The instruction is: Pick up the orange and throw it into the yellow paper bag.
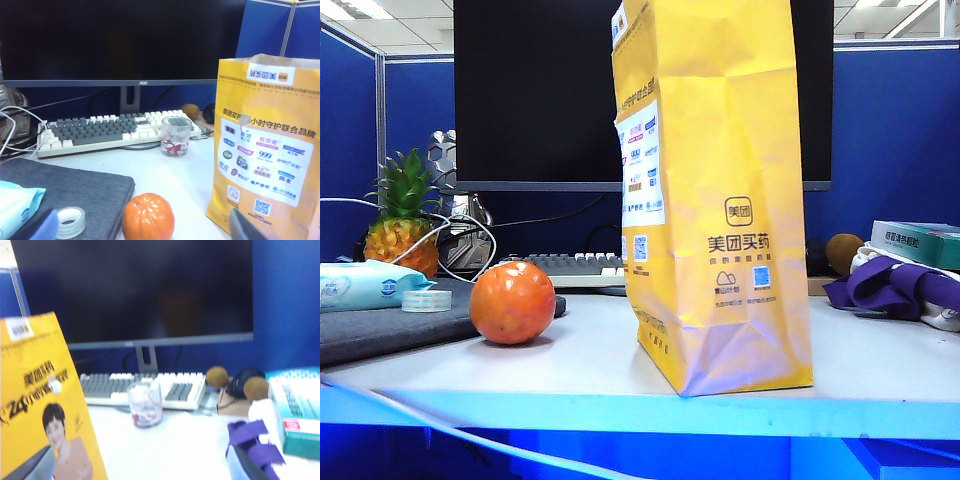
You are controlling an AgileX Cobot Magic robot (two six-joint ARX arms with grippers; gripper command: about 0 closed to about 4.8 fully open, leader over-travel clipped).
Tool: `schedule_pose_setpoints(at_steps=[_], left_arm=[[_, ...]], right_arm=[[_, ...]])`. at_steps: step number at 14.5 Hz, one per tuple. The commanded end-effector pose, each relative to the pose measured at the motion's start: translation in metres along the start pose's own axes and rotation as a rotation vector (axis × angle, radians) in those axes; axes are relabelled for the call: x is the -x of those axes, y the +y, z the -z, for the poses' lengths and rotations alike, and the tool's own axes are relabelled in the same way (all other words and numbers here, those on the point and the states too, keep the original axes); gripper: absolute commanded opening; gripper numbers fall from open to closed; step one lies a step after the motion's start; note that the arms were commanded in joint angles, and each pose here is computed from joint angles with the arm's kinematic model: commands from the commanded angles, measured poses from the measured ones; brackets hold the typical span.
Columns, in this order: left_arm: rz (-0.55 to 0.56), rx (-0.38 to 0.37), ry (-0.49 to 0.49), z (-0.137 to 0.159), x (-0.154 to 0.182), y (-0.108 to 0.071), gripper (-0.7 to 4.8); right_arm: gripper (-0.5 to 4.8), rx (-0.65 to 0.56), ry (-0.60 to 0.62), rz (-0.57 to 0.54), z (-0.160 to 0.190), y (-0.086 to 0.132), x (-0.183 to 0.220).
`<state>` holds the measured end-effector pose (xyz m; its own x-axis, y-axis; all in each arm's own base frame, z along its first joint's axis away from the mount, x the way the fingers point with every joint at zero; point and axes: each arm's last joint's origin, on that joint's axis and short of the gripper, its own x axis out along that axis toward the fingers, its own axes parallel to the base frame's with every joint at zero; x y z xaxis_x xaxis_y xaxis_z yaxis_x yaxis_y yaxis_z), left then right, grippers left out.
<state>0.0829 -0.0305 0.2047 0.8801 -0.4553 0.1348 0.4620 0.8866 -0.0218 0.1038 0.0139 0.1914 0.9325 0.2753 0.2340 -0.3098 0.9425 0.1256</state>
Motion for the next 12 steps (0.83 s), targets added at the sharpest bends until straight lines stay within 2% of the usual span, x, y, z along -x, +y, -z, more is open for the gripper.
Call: schedule_pose_setpoints(at_steps=[1,4,5,8,10,12], left_arm=[[-0.014,0.001,-0.027,-0.003,0.0,0.0,4.79],[-0.013,0.014,-0.032,-0.005,0.001,0.0,4.79],[-0.01,0.046,-0.054,-0.014,0.002,-0.001,4.79],[-0.017,0.053,-0.077,-0.022,0.003,-0.001,4.79],[-0.021,0.075,-0.016,-0.031,-0.004,0.0,4.79],[-0.002,0.042,0.084,-0.041,-0.023,0.002,4.79]], right_arm=[[4.79,0.002,-0.032,-0.005,-0.001,0.0,0.0],[4.79,0.011,-0.069,-0.048,-0.008,0.003,0.0],[4.79,0.024,-0.11,-0.09,-0.024,0.006,-0.001],[4.79,0.043,-0.195,-0.099,-0.055,0.012,-0.001],[4.79,0.019,-0.165,-0.147,-0.091,0.019,-0.006],[4.79,0.016,-0.136,-0.193,-0.128,0.025,-0.017]])
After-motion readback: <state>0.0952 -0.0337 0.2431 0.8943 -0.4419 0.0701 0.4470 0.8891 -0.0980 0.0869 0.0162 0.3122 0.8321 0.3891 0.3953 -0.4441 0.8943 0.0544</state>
